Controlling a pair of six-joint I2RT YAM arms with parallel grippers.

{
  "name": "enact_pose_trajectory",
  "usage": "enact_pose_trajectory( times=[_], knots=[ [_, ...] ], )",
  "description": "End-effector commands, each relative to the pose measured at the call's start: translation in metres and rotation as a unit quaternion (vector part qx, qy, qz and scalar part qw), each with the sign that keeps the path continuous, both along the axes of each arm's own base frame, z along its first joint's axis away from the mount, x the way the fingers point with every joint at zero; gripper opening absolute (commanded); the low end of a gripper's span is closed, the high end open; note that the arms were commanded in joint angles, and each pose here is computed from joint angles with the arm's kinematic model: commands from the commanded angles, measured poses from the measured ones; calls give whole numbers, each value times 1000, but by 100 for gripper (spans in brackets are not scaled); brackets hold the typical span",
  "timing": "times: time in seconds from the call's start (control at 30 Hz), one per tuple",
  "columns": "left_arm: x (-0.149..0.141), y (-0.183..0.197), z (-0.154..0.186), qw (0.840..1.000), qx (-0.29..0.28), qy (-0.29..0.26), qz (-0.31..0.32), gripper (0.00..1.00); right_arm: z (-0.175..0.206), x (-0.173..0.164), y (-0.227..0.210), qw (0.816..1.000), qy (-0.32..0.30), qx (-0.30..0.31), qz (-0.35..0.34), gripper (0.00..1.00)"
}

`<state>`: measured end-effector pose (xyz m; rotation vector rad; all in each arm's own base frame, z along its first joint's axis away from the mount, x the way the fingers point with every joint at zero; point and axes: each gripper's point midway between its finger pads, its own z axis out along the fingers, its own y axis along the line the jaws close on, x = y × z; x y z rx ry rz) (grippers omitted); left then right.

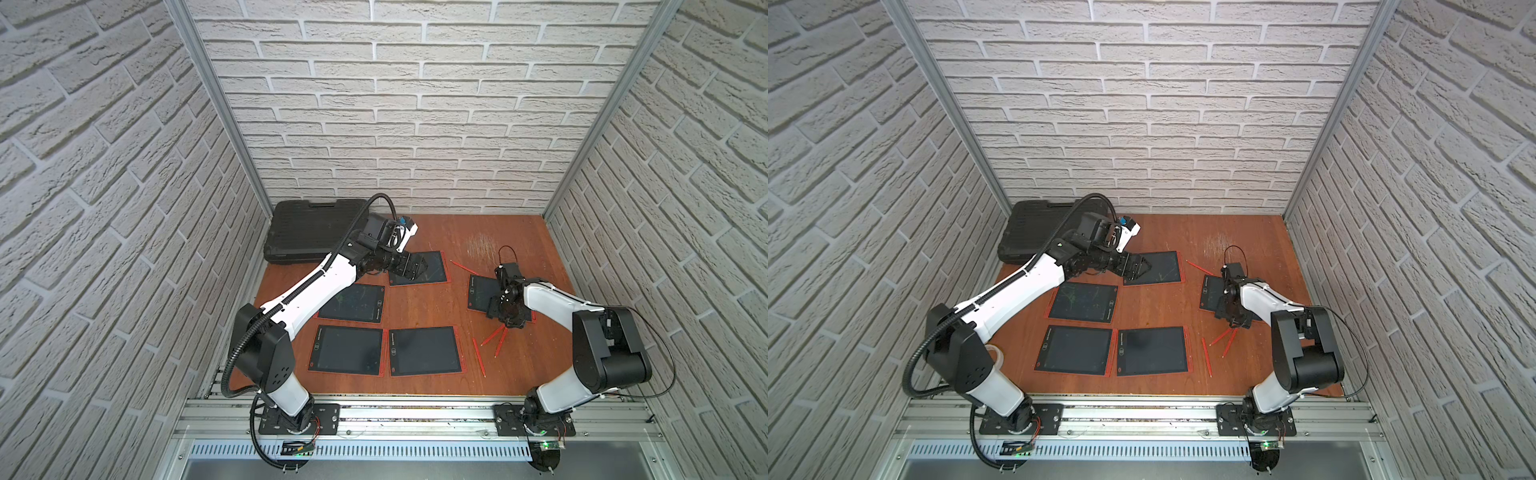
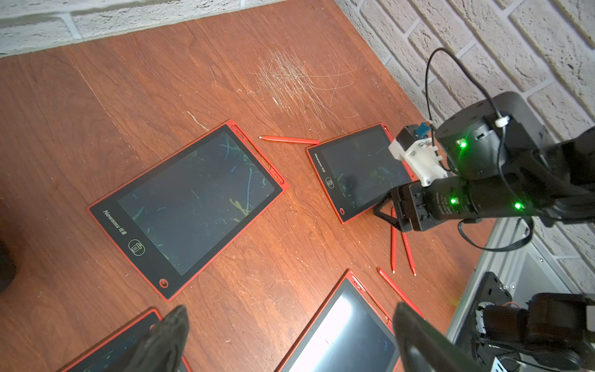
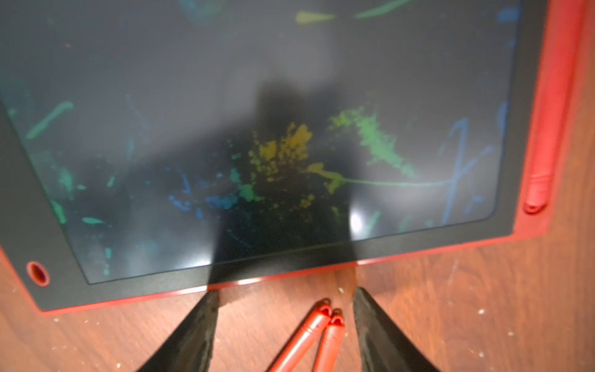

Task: Place the stylus back onto the writing tablet
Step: Move the writing tablet to the center of the board.

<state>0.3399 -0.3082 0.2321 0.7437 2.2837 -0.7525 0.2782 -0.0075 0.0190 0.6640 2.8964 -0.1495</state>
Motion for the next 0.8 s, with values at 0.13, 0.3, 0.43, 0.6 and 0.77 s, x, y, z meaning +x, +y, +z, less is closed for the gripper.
enact_pose_trajectory(
  times=[0.13,0.3,0.43,0.6,0.77],
  knots=[
    [-5,-1,9,1000,-4,-14,-7,98,10,-13,-32,998,25,-35,-35,59],
    [-7,-2,10,1000,-4,-14,-9,98,9,-18,-46,996,40,-52,-56,55],
    [-7,-3,10,1000,-4,-15,-10,98,9,-19,-61,994,35,-64,-83,53],
    [-7,-3,10,1000,-5,-14,-10,98,1,-7,-65,994,20,-34,-104,51],
    [-7,-3,10,1000,-4,-14,-9,98,4,12,-67,994,4,-31,-102,51]
  ],
)
